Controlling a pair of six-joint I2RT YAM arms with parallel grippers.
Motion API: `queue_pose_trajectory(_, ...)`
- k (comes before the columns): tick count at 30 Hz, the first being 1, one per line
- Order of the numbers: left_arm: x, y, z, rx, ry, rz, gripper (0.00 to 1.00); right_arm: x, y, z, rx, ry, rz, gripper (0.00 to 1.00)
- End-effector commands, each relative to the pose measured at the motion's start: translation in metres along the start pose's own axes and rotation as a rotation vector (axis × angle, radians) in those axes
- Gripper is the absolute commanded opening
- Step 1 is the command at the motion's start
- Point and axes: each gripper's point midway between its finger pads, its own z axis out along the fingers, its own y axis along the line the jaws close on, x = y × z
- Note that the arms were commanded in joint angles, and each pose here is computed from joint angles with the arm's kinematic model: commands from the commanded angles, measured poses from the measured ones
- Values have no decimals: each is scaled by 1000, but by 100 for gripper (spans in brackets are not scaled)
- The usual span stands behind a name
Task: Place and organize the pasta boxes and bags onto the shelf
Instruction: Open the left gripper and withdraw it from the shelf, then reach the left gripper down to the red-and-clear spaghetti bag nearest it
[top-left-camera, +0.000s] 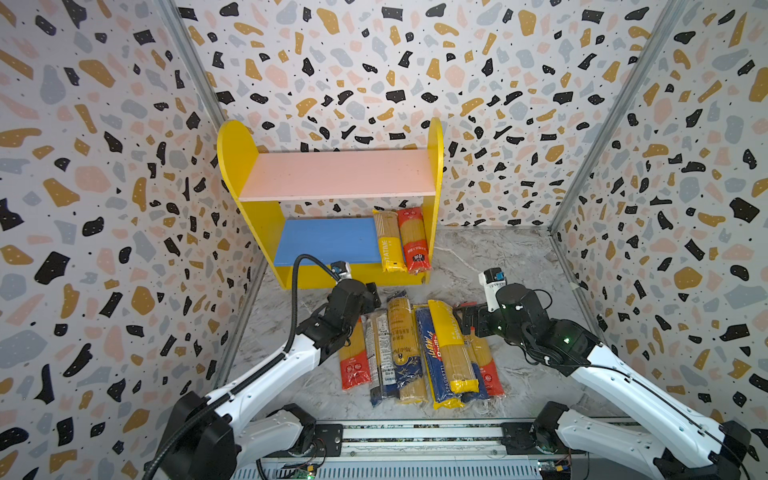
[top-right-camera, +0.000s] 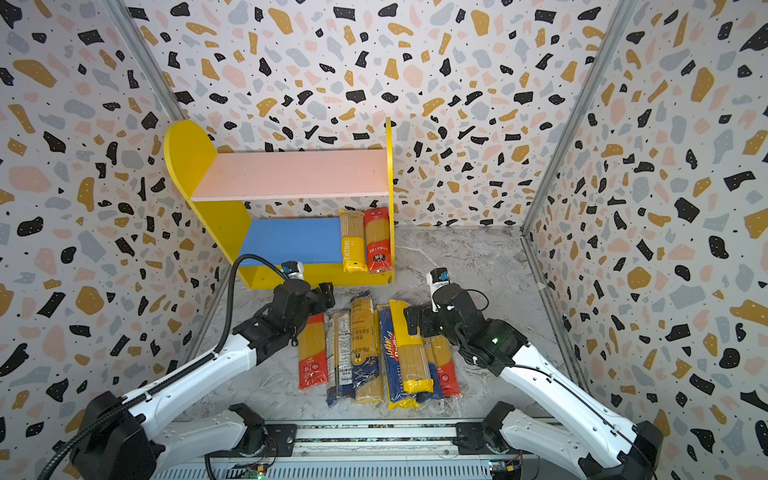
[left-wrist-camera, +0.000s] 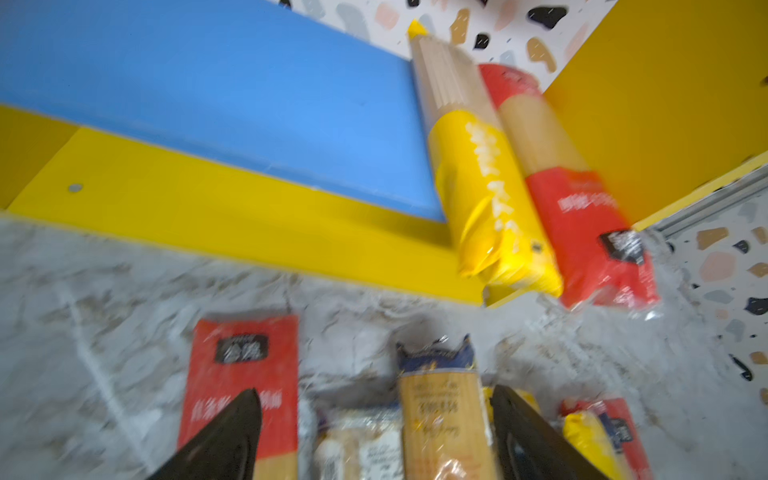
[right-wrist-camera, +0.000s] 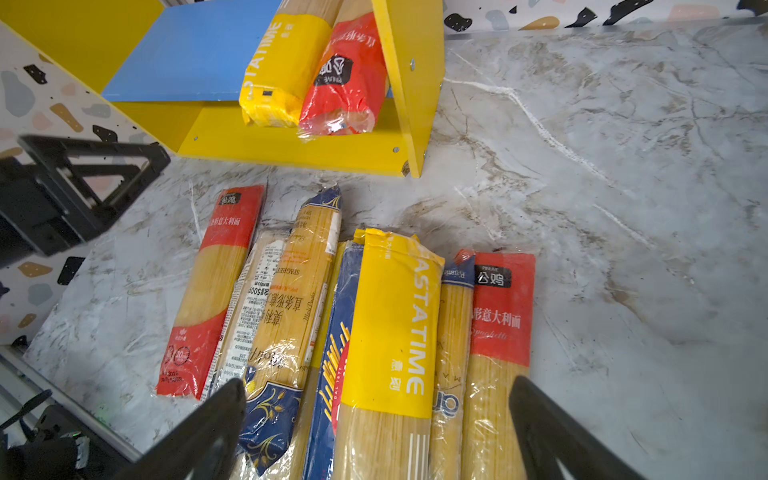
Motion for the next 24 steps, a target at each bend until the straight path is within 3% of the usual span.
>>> queue_pose_trajectory(1, 28, 33, -7, -91, 30, -42, 87, -3, 7, 2, -3, -24, 12, 99)
queue_pose_trajectory(8, 81, 65, -22, -152, 81, -113, 87, 8, 28, 3, -69, -26, 25, 99)
queue_pose_trajectory(24, 154, 82, -32, -247, 209, -72, 88, 22, 60, 6, -123, -2, -36, 99)
